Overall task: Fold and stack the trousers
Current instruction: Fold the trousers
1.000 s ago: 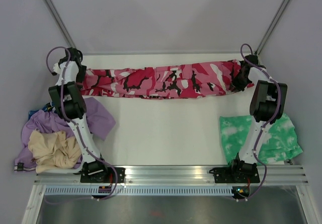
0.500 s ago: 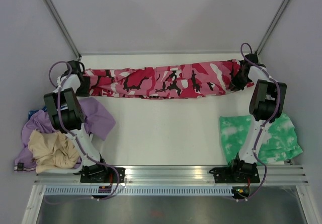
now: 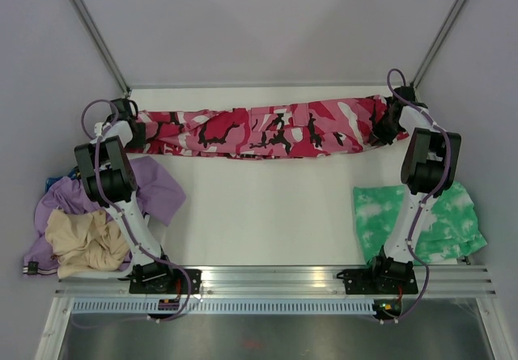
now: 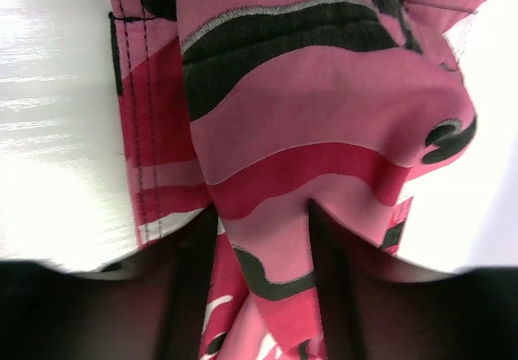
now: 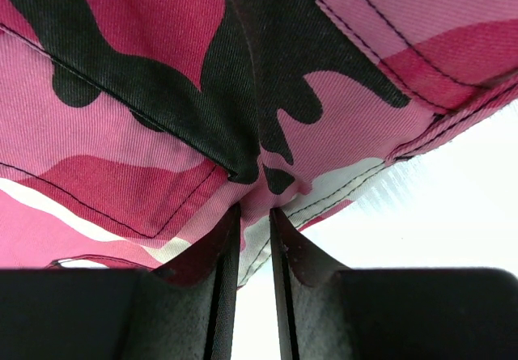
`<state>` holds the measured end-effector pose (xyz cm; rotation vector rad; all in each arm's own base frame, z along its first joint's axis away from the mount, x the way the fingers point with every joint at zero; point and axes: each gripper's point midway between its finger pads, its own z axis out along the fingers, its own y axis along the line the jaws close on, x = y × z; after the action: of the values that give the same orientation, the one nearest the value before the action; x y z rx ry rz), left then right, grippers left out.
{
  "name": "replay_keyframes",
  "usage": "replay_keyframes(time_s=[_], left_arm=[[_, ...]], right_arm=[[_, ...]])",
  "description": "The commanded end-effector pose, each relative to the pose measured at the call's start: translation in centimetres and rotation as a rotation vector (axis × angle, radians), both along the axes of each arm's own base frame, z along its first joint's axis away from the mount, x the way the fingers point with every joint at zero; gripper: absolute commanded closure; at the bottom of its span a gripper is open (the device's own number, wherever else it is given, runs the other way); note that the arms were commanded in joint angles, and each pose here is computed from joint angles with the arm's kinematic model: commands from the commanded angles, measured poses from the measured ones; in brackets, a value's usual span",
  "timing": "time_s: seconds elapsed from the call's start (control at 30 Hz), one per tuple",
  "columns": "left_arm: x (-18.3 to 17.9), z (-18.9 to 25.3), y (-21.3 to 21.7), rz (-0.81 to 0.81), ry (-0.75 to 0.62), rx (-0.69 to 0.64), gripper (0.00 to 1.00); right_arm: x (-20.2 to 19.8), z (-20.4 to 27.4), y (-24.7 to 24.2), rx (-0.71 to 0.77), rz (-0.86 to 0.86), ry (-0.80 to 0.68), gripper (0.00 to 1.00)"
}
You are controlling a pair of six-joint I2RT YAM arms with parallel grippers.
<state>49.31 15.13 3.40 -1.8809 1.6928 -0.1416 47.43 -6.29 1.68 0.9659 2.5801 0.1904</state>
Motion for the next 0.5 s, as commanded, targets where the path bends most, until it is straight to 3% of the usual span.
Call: replay_keyframes(time_s=[0.0, 0.07, 0.27, 0.47], left_arm=[[1.3, 1.0, 0.8, 0.044, -0.066, 0.019, 0.53], [1.5, 1.0, 1.0, 0.06, -0.089, 0.03, 0.72], [2.0, 1.5, 2.1, 0.082, -0.122, 0.077, 0.98], [0.5, 4.4, 2.7, 0.092, -0.109, 0.14, 0.98]], right_arm=[[0.0, -1.0, -0.1, -0.011, -0.013, 0.019, 0.73], [0.1, -1.0, 0.0, -0.01, -0.011, 0.017, 0.73], [0.3, -0.6, -0.1, -0.014, -0.008, 0.011, 0.73], [0.2, -0.6, 0.0, -0.014, -0.006, 0.007, 0.73]])
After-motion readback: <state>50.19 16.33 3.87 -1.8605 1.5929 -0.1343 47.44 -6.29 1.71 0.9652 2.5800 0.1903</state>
